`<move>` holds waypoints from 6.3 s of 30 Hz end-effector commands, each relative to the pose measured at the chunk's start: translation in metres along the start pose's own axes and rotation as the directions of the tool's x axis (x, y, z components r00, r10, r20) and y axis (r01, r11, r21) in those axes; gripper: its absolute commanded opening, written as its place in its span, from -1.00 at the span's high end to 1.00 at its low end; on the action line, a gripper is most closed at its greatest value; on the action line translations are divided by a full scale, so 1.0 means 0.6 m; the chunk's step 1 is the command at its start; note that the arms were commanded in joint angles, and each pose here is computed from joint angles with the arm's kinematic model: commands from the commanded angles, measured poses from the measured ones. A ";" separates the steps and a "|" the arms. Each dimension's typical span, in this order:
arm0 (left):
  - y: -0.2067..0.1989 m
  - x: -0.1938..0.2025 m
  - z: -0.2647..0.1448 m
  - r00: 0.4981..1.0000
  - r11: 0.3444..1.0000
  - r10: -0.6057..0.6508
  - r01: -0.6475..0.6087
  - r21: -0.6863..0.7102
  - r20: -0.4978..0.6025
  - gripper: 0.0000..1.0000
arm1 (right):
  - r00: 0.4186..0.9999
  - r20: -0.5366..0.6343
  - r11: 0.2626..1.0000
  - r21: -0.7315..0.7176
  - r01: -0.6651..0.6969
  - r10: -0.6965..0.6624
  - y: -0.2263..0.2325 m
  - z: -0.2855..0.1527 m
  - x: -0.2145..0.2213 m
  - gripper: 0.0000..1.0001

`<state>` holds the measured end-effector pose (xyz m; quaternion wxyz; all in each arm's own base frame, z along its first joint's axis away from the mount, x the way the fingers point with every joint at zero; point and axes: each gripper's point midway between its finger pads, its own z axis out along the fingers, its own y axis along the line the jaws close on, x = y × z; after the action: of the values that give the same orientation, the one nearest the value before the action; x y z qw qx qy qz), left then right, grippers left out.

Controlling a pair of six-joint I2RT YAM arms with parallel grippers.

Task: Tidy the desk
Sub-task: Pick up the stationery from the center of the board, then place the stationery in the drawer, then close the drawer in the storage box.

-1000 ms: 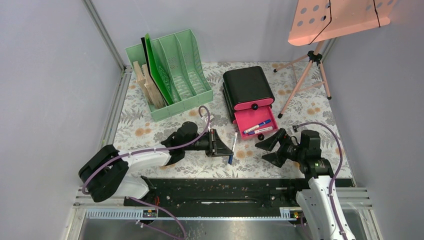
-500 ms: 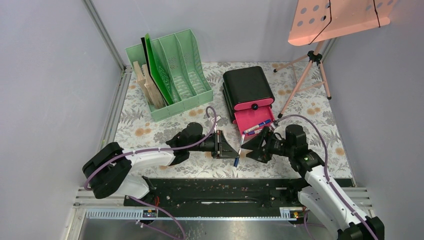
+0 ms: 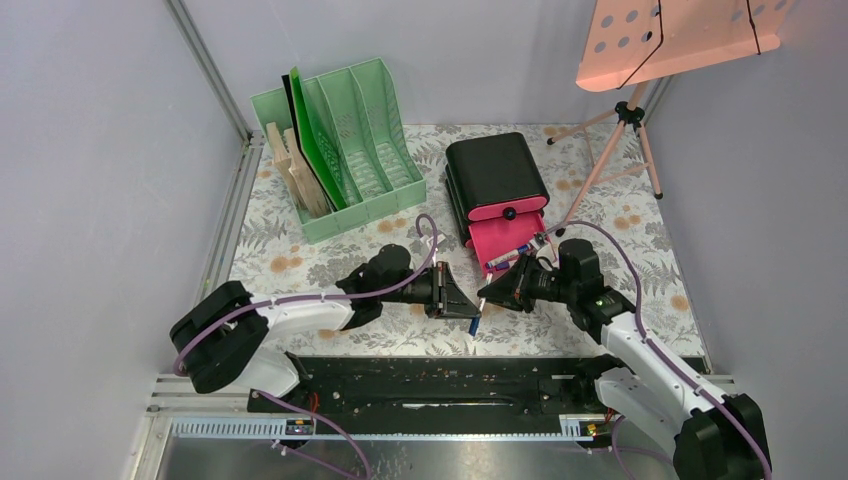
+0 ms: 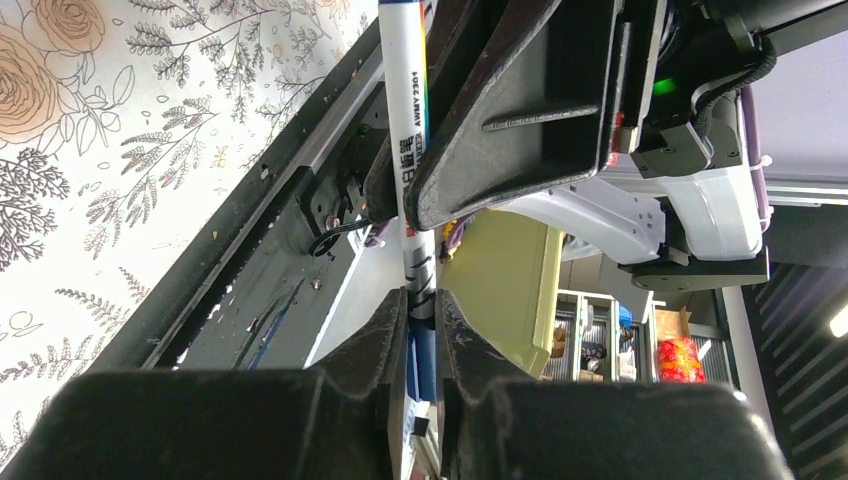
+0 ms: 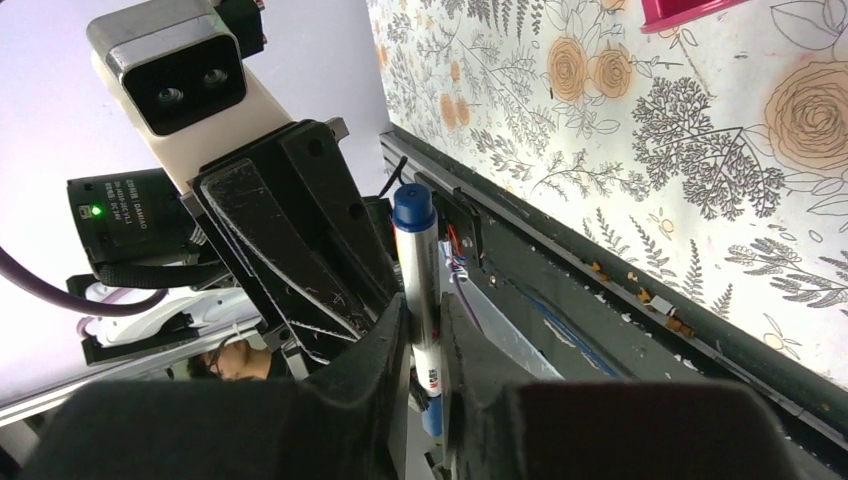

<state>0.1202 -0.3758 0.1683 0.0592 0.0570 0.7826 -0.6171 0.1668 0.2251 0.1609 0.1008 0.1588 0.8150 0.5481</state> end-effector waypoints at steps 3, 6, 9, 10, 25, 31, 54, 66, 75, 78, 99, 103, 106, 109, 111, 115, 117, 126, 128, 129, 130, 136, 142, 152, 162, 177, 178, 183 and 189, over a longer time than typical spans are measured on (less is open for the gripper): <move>-0.034 -0.006 0.003 0.997 0.996 0.072 -0.072 0.057 0.006 0.78 | 0.998 0.013 0.996 -0.056 0.069 -0.068 0.040 -0.002 -0.008 0.92; -0.025 -0.007 0.001 0.997 0.997 0.077 -0.078 0.026 0.009 0.26 | 0.998 0.007 0.997 -0.052 0.062 -0.062 0.035 -0.001 -0.006 0.99; -0.017 -0.010 -0.003 0.995 0.995 0.094 -0.093 -0.020 0.021 0.06 | 0.998 0.011 0.997 -0.051 0.062 -0.061 0.032 -0.002 -0.005 1.00; -0.013 -0.012 -0.006 0.995 0.994 0.100 -0.099 -0.041 0.026 0.02 | 0.998 0.014 0.997 -0.049 0.061 -0.061 0.032 -0.002 -0.006 1.00; 0.079 -0.059 -0.145 0.925 0.762 0.366 -0.234 -0.604 0.104 -0.86 | 0.996 0.045 0.996 0.050 0.079 -0.081 0.007 -0.011 -0.009 1.00; 0.116 -0.066 -0.205 0.897 0.622 0.436 -0.245 -0.744 0.069 -0.87 | 0.986 0.131 0.989 0.123 0.085 -0.101 -0.003 -0.017 -0.034 1.00; 0.173 -0.035 -0.229 0.912 0.567 0.410 -0.244 -0.787 0.013 -0.87 | 0.901 0.433 0.974 0.216 -0.071 -0.030 0.012 -0.056 -0.257 1.00; 0.184 -0.027 -0.235 0.917 0.561 0.398 -0.239 -0.793 0.005 -0.87 | 0.869 0.495 0.961 0.250 -0.119 -0.021 -0.004 -0.051 -0.309 0.10; 0.181 -0.026 -0.236 0.916 0.566 0.402 -0.239 -0.789 0.010 -0.87 | 0.867 0.497 0.964 0.240 -0.117 -0.019 0.000 -0.051 -0.316 -0.46; 0.185 -0.025 -0.236 0.918 0.563 0.397 -0.237 -0.791 0.007 -0.87 | 0.872 0.489 0.967 0.232 -0.105 -0.023 0.006 -0.051 -0.312 -0.50; 0.132 -0.049 -0.237 0.888 0.602 0.453 -0.243 -0.761 0.075 -0.87 | 0.891 0.360 0.826 0.563 0.028 -0.276 -0.088 -0.140 -0.202 -0.42; 0.129 -0.052 -0.237 0.886 0.604 0.456 -0.241 -0.759 0.081 -0.87 | 0.890 0.351 0.793 0.609 0.018 -0.291 -0.115 -0.156 -0.183 -0.39; 0.127 -0.052 -0.237 0.886 0.608 0.455 -0.237 -0.758 0.088 -0.87 | 0.900 0.335 0.782 0.624 0.012 -0.281 -0.130 -0.159 -0.168 -0.39; 0.123 -0.054 -0.237 0.885 0.610 0.456 -0.235 -0.756 0.092 -0.87 | 0.909 0.318 0.775 0.632 0.009 -0.269 -0.145 -0.158 -0.157 -0.38; 0.122 -0.054 -0.236 0.885 0.612 0.456 -0.235 -0.755 0.094 -0.87 | 0.915 0.310 0.776 0.630 0.006 -0.259 -0.151 -0.156 -0.151 -0.37; 0.123 -0.054 -0.236 0.887 0.616 0.450 -0.225 -0.755 0.102 -0.87 | 0.926 0.288 0.788 0.615 0.016 -0.244 -0.160 -0.145 -0.141 -0.32; 0.125 -0.053 -0.235 0.889 0.619 0.446 -0.220 -0.754 0.107 -0.87 | 0.929 0.279 0.794 0.607 0.025 -0.243 -0.163 -0.140 -0.140 -0.30; 0.131 -0.050 -0.229 0.895 0.631 0.430 -0.208 -0.747 0.115 -0.87 | 0.926 0.170 0.741 0.654 0.150 -0.338 -0.163 -0.108 -0.136 -0.27; 0.132 -0.049 -0.229 0.896 0.632 0.429 -0.206 -0.747 0.116 -0.87 | 0.923 0.142 0.715 0.677 0.174 -0.359 -0.166 -0.103 -0.138 -0.27; 0.132 -0.050 -0.229 0.896 0.633 0.429 -0.204 -0.747 0.118 -0.87 | 0.922 0.129 0.704 0.686 0.183 -0.366 -0.168 -0.099 -0.140 -0.27; 0.132 -0.050 -0.229 0.896 0.633 0.428 -0.203 -0.747 0.119 -0.87 | 0.919 0.120 0.691 0.697 0.192 -0.376 -0.170 -0.098 -0.143 -0.26; 0.136 -0.049 -0.231 0.896 0.630 0.427 -0.199 -0.750 0.120 -0.87 | 0.899 0.078 0.637 0.732 0.242 -0.431 -0.175 -0.085 -0.168 -0.19; 0.139 -0.047 -0.231 0.899 0.628 0.422 -0.197 -0.753 0.117 -0.87 | 0.864 0.088 0.651 0.696 0.302 -0.495 -0.154 -0.064 -0.192 -0.17; 0.140 -0.050 -0.233 0.895 0.624 0.428 -0.194 -0.757 0.123 -0.87 | 0.841 0.058 0.647 0.668 0.368 -0.538 -0.149 -0.037 -0.209 -0.05; 0.142 -0.049 -0.234 0.895 0.622 0.428 -0.192 -0.759 0.124 -0.87 | 0.828 0.060 0.634 0.674 0.378 -0.558 -0.147 -0.031 -0.221 0.13; 0.149 -0.044 -0.236 0.899 0.622 0.419 -0.185 -0.761 0.124 -0.87 | 0.807 0.116 0.674 0.626 0.393 -0.579 -0.088 -0.033 -0.229 0.75; 0.149 -0.043 -0.237 0.900 0.623 0.419 -0.185 -0.760 0.124 -0.87 | 0.805 0.121 0.676 0.623 0.393 -0.580 -0.084 -0.033 -0.230 0.75; 0.147 -0.043 -0.237 0.901 0.623 0.416 -0.183 -0.760 0.124 -0.87 | 0.810 0.124 0.680 0.623 0.386 -0.573 -0.084 -0.026 -0.237 0.79; 0.149 -0.042 -0.241 0.902 0.612 0.416 -0.184 -0.769 0.116 -0.88 | 0.809 0.147 0.693 0.616 0.376 -0.569 -0.079 -0.017 -0.247 0.78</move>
<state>0.1516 -0.2144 0.1136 0.2757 0.0774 0.9316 -0.2240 0.2660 0.1313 0.0897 0.2718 0.0502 0.9452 0.1737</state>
